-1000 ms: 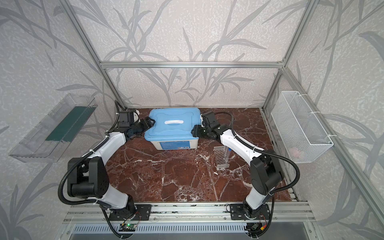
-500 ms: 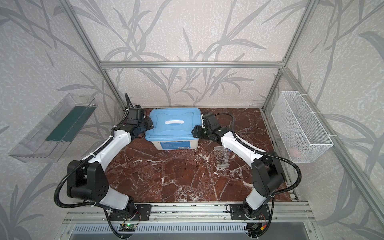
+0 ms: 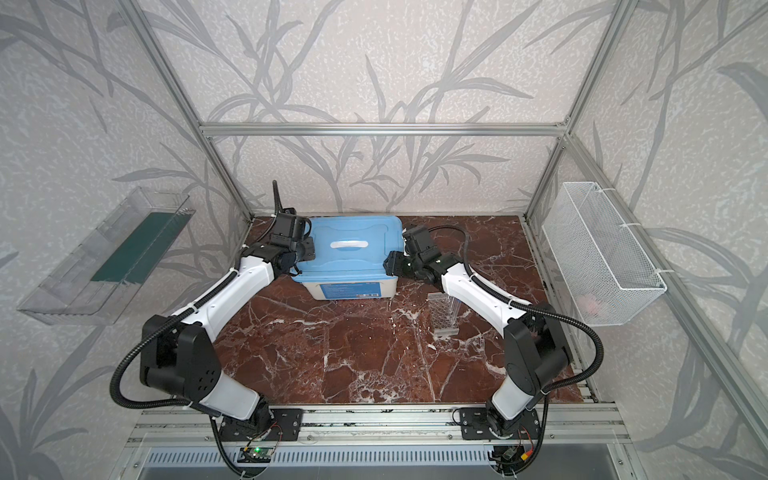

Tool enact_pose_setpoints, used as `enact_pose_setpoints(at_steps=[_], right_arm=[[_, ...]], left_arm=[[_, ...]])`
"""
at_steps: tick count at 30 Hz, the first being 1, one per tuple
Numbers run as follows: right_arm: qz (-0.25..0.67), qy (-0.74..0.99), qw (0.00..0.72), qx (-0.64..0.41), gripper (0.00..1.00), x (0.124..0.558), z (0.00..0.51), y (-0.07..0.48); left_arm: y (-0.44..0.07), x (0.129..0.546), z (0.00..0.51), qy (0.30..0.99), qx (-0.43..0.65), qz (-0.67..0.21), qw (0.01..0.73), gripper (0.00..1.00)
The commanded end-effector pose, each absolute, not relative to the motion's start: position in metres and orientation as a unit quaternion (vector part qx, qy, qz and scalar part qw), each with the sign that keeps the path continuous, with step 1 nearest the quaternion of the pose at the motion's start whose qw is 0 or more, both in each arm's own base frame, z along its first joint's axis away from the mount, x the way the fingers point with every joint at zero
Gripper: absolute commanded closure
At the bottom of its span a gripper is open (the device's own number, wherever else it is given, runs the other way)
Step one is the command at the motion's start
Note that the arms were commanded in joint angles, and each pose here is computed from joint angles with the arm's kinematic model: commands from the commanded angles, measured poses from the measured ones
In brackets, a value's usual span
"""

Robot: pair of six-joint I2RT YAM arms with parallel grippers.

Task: Organize the chemistry lab equipment
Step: 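Press the blue lid down onto the tub rim with both grippers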

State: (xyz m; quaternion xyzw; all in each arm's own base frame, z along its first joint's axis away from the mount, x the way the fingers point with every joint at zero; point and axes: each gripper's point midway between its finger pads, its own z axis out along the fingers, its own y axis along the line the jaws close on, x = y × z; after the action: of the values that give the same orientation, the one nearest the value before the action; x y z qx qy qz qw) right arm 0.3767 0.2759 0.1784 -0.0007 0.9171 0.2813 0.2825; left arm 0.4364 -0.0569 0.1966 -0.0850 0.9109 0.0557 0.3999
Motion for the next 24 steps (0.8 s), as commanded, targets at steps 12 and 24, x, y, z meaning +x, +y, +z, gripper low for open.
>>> enact_pose_setpoints(at_steps=[12,24], right_arm=[[0.207,0.939,0.271,-0.044,0.1,0.365,0.213,0.262],[0.225,0.929,0.29,-0.038,0.01,0.399,0.227,0.227]], left_arm=[[-0.068,0.413,0.158,0.942,-0.074,0.043,0.324,0.76],[-0.068,0.411,0.162,0.943,-0.076,0.038,0.322,0.76]])
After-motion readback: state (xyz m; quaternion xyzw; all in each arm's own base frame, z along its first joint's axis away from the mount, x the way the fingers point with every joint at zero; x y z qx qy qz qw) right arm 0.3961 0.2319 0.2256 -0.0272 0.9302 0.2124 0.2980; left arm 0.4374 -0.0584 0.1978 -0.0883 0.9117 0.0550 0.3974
